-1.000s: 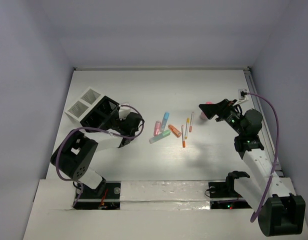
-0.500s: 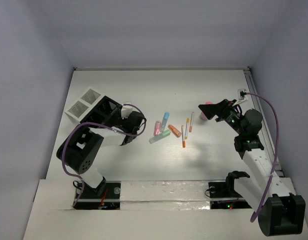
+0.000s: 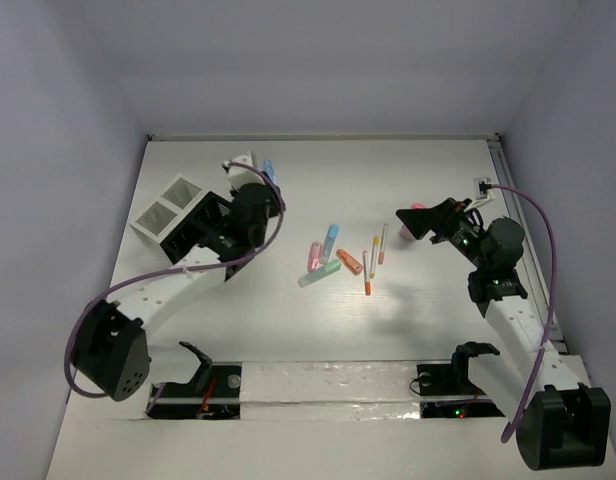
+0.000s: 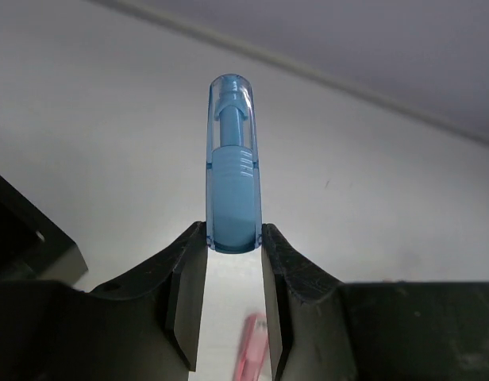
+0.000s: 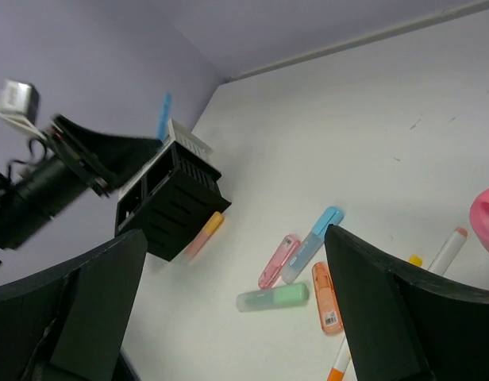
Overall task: Sort the stationery into containers
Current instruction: Place the stationery in the storage box.
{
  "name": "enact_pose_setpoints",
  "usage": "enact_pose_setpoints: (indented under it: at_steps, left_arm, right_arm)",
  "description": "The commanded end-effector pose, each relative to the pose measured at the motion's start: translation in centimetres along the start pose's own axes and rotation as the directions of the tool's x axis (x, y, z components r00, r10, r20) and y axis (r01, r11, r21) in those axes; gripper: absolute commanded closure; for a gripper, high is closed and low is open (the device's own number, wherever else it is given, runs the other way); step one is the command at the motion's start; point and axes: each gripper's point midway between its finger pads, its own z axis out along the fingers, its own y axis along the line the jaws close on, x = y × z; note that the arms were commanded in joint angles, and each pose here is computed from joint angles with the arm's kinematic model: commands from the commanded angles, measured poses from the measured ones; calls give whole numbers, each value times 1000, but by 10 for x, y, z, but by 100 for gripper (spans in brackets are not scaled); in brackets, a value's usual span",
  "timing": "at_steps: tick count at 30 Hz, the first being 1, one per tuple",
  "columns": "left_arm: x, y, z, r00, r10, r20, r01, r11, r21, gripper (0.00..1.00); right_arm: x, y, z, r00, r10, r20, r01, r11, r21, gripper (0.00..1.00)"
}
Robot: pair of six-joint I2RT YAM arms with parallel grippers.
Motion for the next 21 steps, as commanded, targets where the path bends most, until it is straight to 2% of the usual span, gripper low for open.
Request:
enact_pose_setpoints:
  at_steps: [1,4,9,12,13,21]
  left_arm:
    - [-70,18,2,987,-119,107,119,993,4,87]
    - [-92,50,10,964,-215,155,220,975,-20,87]
    - [-117,106,28,944,-251,215,285,947,-146,87]
    - [-125,135,44,947,-250,201,292,931,-220,88]
    - [-110,146,53,964,-227,140,258,929,-266,88]
    - [-98,191,70,981,-192,25,187,911,-367,88]
  right_arm:
    - [-7,15,2,999,-28,19,29,998,-62,0]
    - [-7,20,2,999,-35,17,36,997,-75,0]
    - [-4,22,3,1000,-25,9,26,996,-87,0]
    - [-3,23,4,1000,-28,9,29,996,-87,0]
    - [-1,22,6,1000,-25,6,26,996,-84,0]
    - [3,19,8,1000,-16,-14,15,996,-83,0]
